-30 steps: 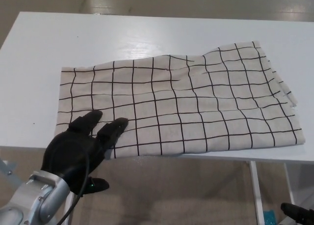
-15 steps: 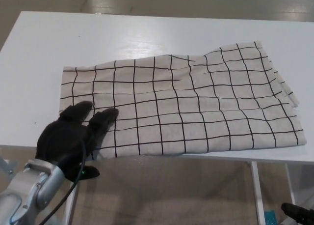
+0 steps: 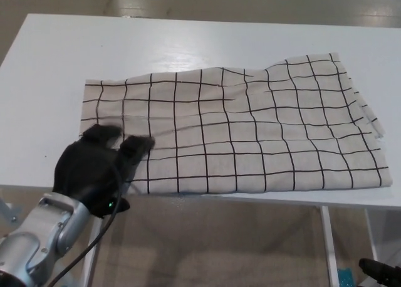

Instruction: Use the left hand to fold a white towel with checkered patterns in half.

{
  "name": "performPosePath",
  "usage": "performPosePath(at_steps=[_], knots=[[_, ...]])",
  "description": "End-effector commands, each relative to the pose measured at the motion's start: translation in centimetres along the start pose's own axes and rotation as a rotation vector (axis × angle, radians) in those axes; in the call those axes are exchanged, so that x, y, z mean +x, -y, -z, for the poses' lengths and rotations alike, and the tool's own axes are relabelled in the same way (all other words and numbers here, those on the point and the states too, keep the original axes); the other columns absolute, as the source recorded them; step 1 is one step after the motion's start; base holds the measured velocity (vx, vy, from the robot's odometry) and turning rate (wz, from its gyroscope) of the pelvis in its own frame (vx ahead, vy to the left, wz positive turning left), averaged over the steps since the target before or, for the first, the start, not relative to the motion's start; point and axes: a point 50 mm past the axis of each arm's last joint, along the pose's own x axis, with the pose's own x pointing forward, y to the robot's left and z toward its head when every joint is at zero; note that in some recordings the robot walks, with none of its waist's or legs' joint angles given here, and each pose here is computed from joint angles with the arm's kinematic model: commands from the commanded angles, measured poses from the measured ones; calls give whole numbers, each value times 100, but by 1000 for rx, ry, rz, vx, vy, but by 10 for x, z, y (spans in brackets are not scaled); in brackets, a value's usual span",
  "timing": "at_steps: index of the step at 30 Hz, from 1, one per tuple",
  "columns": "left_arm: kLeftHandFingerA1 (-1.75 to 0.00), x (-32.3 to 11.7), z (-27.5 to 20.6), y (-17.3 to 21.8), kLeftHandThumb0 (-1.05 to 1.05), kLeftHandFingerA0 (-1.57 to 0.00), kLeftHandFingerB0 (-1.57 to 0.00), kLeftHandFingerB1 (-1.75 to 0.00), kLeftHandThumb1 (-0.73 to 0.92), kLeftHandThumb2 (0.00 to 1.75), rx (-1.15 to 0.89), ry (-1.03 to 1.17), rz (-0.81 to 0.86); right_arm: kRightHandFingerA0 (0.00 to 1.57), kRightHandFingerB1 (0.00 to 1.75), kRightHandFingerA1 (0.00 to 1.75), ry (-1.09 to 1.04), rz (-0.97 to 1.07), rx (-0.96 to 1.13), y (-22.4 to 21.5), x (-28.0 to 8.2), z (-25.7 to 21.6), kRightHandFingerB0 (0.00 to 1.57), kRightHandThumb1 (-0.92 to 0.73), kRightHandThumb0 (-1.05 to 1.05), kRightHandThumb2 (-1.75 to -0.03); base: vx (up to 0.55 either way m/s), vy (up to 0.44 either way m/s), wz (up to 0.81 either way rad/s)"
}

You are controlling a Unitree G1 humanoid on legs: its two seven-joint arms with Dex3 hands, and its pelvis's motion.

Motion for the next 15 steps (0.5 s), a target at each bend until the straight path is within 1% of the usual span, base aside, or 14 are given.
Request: performPosePath(at_steps=[1, 2, 5, 6, 7, 15], knots=[[-164, 7, -4, -5, -27, -80, -80, -151, 56, 58, 29, 33, -122, 46, 41, 39, 3, 1, -6, 0, -3, 2, 57, -60, -62, -59, 0, 0, 0], [-175, 8, -4, -6, -23, -73, -70, -167, 60, 54, 23, 38, -129, 46, 42, 39, 4, 1, -4, 0, -3, 2, 58, -60, -62, -59, 0, 0, 0], [-175, 9, -1, -9, -22, -73, -66, -166, 62, 54, -9, 46, -131, 46, 42, 39, 7, 2, -8, 0, -3, 1, 58, -60, -62, -59, 0, 0, 0], [-175, 9, 0, -10, -22, -75, -64, -167, 61, 57, -27, 45, -133, 47, 42, 39, 9, 1, -14, 0, -3, 1, 58, -60, -62, -59, 0, 0, 0], [-175, 8, 2, -10, -21, -78, -64, -168, 60, 56, -34, 44, -141, 47, 42, 39, 7, -1, -20, 1, -2, 1, 58, -60, -62, -59, 0, 0, 0], [-175, 1, 6, -11, -21, -78, -64, -169, 60, 56, -37, 62, -192, 49, 41, 41, 3, -5, -25, 0, -2, 1, 56, -61, -62, -59, 0, 0, 0]])
